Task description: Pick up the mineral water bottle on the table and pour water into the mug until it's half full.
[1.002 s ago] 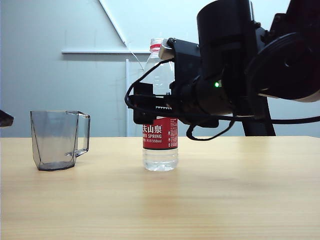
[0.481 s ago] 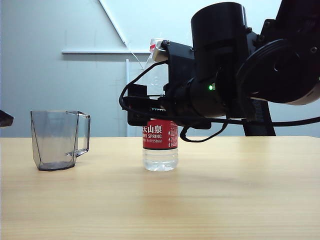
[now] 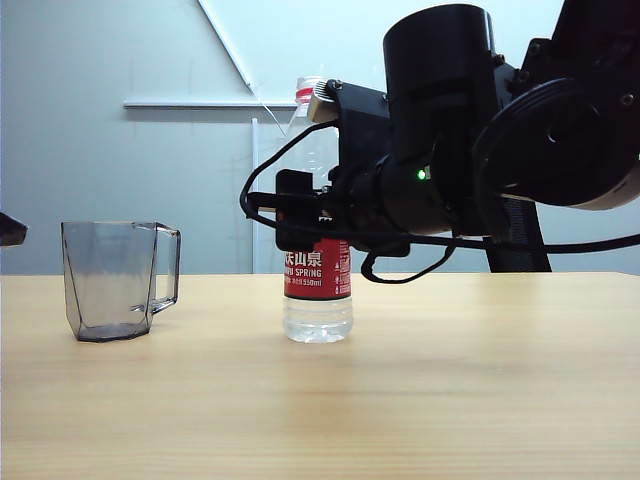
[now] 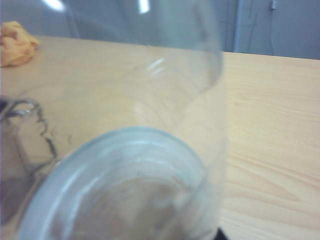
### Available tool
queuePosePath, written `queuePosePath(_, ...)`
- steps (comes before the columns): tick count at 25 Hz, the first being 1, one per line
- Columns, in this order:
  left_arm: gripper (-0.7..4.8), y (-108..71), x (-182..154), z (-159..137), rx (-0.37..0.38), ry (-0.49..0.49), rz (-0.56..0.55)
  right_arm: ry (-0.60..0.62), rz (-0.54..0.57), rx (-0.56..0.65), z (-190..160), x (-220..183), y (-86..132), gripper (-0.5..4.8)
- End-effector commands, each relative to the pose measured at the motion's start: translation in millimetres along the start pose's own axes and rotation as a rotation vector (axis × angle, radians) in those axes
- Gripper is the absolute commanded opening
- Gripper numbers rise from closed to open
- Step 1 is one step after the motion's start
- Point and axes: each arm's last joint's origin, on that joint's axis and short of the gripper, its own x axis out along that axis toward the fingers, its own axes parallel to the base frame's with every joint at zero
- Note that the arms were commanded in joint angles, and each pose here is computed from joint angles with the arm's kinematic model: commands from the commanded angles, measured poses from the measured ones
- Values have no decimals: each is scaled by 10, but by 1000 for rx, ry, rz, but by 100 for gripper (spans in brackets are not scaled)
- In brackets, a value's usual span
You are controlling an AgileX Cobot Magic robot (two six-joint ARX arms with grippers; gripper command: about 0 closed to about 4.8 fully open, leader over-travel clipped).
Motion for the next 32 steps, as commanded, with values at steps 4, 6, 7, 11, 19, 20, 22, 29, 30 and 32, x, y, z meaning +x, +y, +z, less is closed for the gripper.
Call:
queuePosePath(4,-2,9,-39,61,-9,-73,9,-57,22,-103,117,19,33,260)
queuePosePath(6,-2,10,-51,73,-10,-92,9,-70,23,-124,171,32,43,260)
queuePosePath(7,-2,11,-57,80,-10,-101,10,-79,33,-145,209,47,55,260)
queuePosePath(11,-2,27,-64,86,-14,-111,25,-65,79,-257,320,146,112,260)
queuePosePath(19,-2,143,-90,102,-32,-139,143,49,143,-495,557,364,334,260)
queuePosePath(20,-2,158,-91,100,-35,-137,158,58,147,-506,585,383,343,260)
queuePosePath(22,-2,190,-95,98,-39,-136,191,72,150,-521,638,421,361,260)
queuePosePath(29,-2,281,-112,91,-52,-133,285,95,158,-670,710,567,406,260)
queuePosePath(30,-2,289,-114,90,-53,-132,294,99,159,-694,715,581,411,260)
queuePosePath(32,-2,307,-119,89,-56,-132,312,103,163,-736,714,618,424,260)
